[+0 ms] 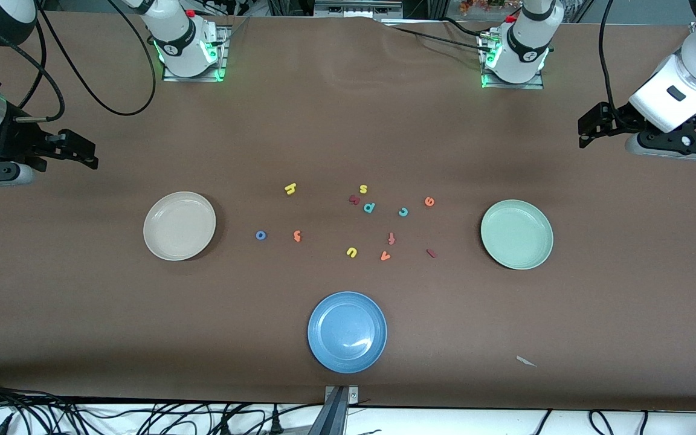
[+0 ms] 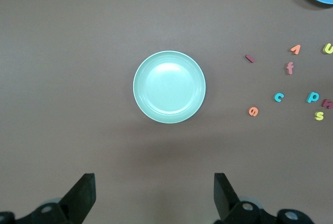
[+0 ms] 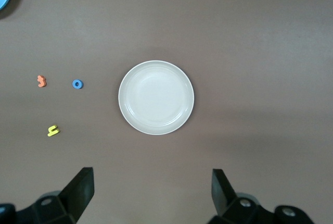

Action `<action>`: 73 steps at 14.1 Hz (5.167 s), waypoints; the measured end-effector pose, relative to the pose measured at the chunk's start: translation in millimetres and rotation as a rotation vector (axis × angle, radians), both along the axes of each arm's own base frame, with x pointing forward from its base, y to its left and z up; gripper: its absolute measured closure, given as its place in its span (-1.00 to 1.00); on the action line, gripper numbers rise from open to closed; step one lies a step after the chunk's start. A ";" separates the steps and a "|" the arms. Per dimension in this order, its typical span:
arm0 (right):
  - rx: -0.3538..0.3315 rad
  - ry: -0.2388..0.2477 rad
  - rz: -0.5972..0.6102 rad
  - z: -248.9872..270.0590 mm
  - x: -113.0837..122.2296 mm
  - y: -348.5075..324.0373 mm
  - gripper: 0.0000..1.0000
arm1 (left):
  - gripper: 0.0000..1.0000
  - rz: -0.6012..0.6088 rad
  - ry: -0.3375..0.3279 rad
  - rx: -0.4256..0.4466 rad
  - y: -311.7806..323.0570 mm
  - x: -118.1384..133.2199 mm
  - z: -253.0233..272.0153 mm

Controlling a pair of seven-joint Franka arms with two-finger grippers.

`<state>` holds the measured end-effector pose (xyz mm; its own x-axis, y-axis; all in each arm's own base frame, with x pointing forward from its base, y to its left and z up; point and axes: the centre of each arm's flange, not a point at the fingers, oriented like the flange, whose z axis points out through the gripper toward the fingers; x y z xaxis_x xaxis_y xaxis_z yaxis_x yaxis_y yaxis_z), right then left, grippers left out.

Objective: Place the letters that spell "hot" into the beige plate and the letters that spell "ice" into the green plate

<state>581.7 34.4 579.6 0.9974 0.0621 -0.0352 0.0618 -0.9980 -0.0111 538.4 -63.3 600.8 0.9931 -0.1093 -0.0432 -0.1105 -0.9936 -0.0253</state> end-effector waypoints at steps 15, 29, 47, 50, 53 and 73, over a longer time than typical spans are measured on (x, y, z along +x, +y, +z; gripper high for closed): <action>-0.005 0.002 0.000 -0.2 -0.2 -1.0 -1.00 | -1.00 0.003 0.002 0.000 1.6 0.0 -0.2; -0.006 0.003 -0.033 -0.8 -0.5 3.9 -1.00 | -1.00 0.003 0.003 0.000 1.6 -0.2 -0.3; -0.007 0.019 -0.025 -18.0 0.3 10.2 -1.00 | -1.00 -0.207 0.149 -0.071 -141.4 68.1 -156.0; -0.008 0.005 -0.068 -21.7 2.9 18.7 -1.00 | -1.00 -0.183 0.161 -0.078 -153.8 82.3 -204.3; -0.011 0.013 -0.086 -32.3 2.5 54.7 -1.00 | -1.00 -0.093 0.166 -0.069 -181.4 83.9 -242.6; -0.012 0.010 -0.068 -234.2 22.5 188.1 -1.00 | -0.33 0.470 0.097 -0.071 -217.7 111.2 -411.9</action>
<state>604.1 222.5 345.4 0.9990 -0.0065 -0.0453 -0.0064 -1.0000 0.0008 649.6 -281.1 188.9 0.9273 0.3443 -0.1466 0.3524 -0.9353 0.0323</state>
